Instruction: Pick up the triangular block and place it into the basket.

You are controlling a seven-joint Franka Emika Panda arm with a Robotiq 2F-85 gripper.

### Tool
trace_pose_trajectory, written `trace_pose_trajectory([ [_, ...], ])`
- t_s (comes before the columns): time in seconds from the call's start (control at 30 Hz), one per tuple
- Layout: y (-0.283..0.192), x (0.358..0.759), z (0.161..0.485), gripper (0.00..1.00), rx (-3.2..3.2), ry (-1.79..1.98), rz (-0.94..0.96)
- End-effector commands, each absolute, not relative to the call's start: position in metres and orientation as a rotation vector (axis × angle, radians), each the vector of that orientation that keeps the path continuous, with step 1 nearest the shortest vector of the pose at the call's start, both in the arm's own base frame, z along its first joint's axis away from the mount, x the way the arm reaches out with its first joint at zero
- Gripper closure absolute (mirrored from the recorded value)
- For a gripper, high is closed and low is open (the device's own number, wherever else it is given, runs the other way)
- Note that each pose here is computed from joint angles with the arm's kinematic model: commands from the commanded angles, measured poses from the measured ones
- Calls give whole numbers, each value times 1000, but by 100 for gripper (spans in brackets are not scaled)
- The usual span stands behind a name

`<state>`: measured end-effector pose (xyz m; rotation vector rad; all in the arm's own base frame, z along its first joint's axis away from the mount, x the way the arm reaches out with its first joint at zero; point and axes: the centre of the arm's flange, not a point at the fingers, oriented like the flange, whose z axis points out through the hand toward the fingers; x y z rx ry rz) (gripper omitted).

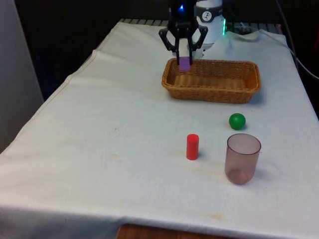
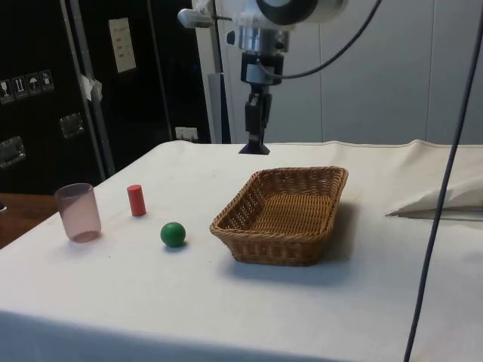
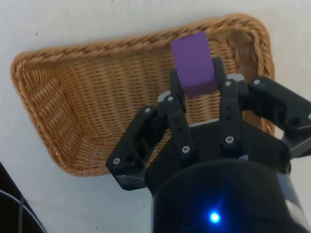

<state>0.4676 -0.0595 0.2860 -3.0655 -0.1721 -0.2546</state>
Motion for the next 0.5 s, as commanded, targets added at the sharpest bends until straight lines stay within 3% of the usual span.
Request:
trace_pose_trajectory([
  [0.0,-58,464,284,67,-3079,-169,-267],
  [0.47,-31,432,266,67,-3068,-189,-284],
])
